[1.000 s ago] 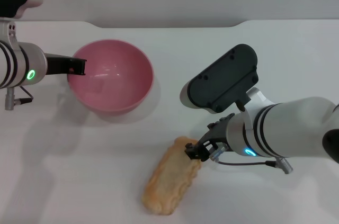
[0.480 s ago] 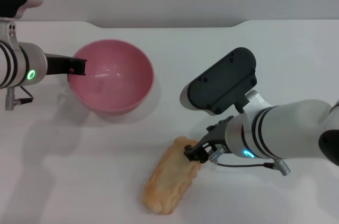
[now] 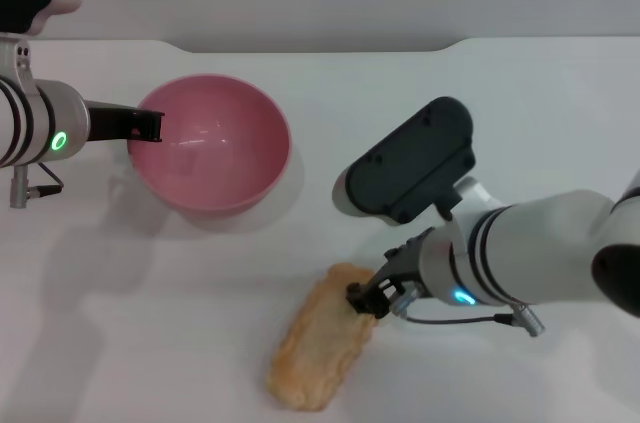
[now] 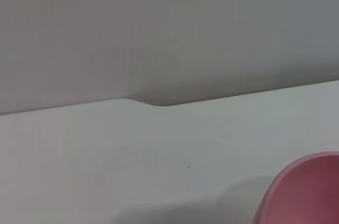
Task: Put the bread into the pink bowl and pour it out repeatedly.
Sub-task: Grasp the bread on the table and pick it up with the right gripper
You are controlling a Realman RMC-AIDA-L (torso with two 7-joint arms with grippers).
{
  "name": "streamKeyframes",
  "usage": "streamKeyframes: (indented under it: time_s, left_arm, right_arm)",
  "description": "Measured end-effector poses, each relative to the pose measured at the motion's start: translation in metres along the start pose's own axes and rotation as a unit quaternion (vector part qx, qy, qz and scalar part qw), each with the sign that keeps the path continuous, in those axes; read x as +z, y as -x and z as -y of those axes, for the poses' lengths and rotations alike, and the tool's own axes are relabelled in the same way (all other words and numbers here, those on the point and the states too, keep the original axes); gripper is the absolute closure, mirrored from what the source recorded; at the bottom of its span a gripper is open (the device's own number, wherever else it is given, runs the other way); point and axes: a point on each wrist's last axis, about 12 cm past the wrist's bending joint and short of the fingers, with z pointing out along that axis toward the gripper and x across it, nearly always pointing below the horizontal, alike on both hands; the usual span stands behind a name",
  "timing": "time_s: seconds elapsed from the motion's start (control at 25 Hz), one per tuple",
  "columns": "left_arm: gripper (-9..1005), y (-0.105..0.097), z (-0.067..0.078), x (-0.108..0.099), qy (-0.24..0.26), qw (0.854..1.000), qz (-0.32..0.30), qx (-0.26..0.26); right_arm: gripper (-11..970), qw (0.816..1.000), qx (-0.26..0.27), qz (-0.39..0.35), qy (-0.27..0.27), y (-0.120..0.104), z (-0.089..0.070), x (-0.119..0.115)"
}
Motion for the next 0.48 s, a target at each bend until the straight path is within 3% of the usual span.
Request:
streamKeyframes:
  time_s: [0.28, 0.48]
  left_arm:
    - [948, 0.0000, 0.0000, 0.0000, 0.000, 1.000, 0.000, 0.000]
    - [947, 0.0000, 0.0000, 0.0000, 0.000, 1.000, 0.000, 0.000]
  right_arm:
    - [380, 1.000, -0.027, -0.005, 0.000, -0.0004, -0.0070, 0.0000]
    - [612, 1.000, -0.029, -0.009, 0.000, -0.0014, -0.0071, 0.0003]
